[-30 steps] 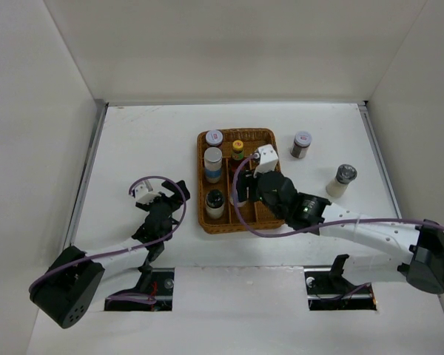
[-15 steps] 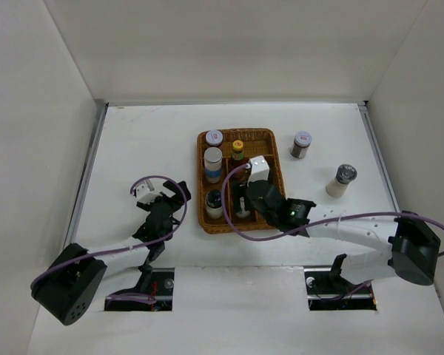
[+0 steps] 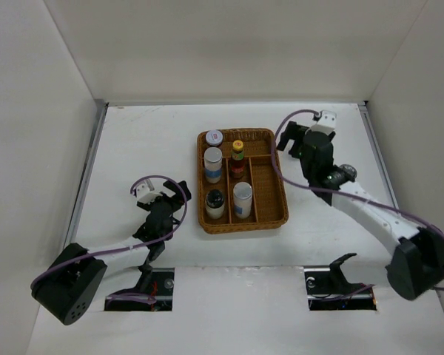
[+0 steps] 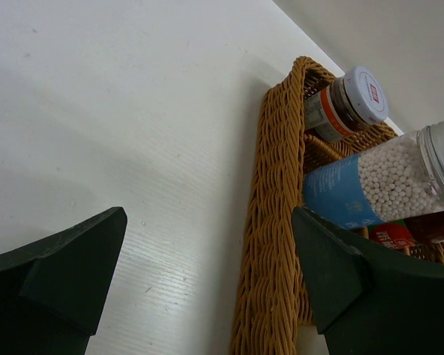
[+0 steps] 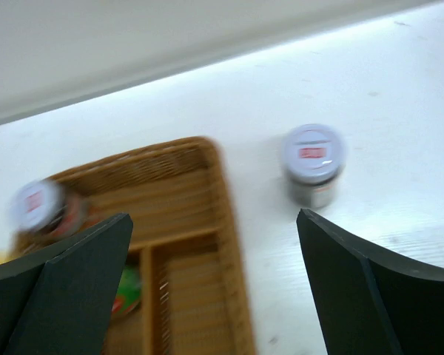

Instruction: Organize the condiment bottles

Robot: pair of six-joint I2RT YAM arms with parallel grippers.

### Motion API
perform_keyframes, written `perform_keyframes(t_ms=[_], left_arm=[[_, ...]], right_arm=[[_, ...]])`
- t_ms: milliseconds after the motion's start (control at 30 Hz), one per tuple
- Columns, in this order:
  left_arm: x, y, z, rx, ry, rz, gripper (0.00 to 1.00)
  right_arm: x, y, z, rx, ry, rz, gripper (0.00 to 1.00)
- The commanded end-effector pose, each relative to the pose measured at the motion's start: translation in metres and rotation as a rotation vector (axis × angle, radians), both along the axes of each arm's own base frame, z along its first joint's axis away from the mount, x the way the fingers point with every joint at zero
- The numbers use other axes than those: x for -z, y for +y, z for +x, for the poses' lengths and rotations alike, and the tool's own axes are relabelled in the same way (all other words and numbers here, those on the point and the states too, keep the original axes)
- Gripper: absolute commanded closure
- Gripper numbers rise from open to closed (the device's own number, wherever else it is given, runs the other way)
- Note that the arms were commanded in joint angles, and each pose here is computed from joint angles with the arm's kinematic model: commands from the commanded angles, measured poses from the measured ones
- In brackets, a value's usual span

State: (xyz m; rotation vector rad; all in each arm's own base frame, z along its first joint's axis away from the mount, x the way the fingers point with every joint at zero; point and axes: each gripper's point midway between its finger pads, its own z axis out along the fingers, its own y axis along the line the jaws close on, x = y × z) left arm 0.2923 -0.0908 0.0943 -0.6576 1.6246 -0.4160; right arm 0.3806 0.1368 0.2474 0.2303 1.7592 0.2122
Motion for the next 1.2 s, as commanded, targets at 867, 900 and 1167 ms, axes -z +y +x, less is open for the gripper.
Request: perform_keyframes(t_ms=[867,900,1167], left_arm=[[-0.021,-0.006,0.011,-0.005,-0.058,-0.052,0.04],[-0.021,-0.006,0.011,-0.005,-0.058,-0.052,0.04],[-0.022,-0.007,0.011,0.000,-0.063,-0.056,0.04]], right_arm=[[0.135,-0.085,0.129,0.197,0.373,-0.097,0.19],[0.134,-0.086,0.127,0.200,0.369,-0.098,0.25],[0.065,-0.087,0.103,0.248,0.187,-0.106,0.52]])
